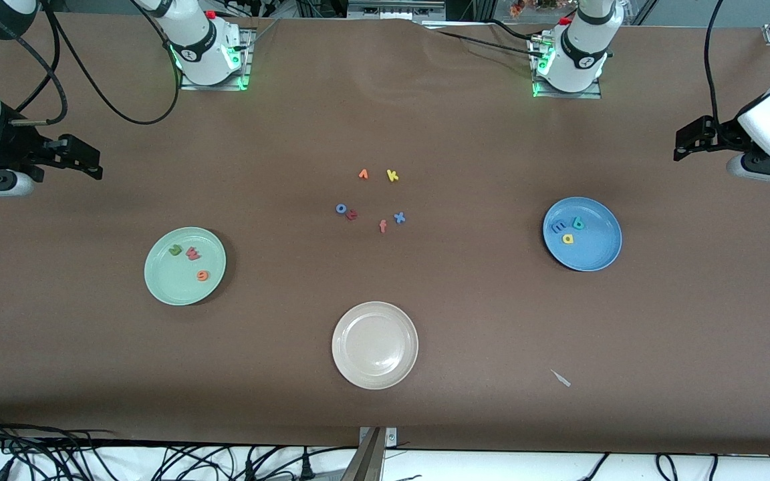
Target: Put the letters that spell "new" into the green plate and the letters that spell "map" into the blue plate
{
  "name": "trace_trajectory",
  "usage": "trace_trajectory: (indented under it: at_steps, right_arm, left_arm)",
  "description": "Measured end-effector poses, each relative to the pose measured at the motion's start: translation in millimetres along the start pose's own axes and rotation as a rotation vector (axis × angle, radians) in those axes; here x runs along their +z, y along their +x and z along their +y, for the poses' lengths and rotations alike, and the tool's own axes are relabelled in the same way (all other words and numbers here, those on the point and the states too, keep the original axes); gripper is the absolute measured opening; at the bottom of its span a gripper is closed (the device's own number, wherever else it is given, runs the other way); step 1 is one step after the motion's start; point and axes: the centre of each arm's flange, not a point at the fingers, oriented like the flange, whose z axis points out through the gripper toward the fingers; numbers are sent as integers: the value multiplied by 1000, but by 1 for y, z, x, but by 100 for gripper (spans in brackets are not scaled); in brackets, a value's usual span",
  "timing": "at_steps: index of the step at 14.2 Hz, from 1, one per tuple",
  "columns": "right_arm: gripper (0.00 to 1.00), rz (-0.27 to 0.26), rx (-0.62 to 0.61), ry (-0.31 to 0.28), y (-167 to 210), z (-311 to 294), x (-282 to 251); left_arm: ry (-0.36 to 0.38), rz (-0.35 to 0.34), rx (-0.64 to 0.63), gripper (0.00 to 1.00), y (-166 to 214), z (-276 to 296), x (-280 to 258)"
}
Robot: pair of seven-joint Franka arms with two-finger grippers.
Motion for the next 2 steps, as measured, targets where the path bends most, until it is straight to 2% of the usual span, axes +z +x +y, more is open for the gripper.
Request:
trace_trajectory:
  at_steps: [2]
  right_arm:
    - [100, 0, 0, 0, 0, 0, 0]
  left_arm:
    - [0, 0, 0, 100, 0, 0, 0]
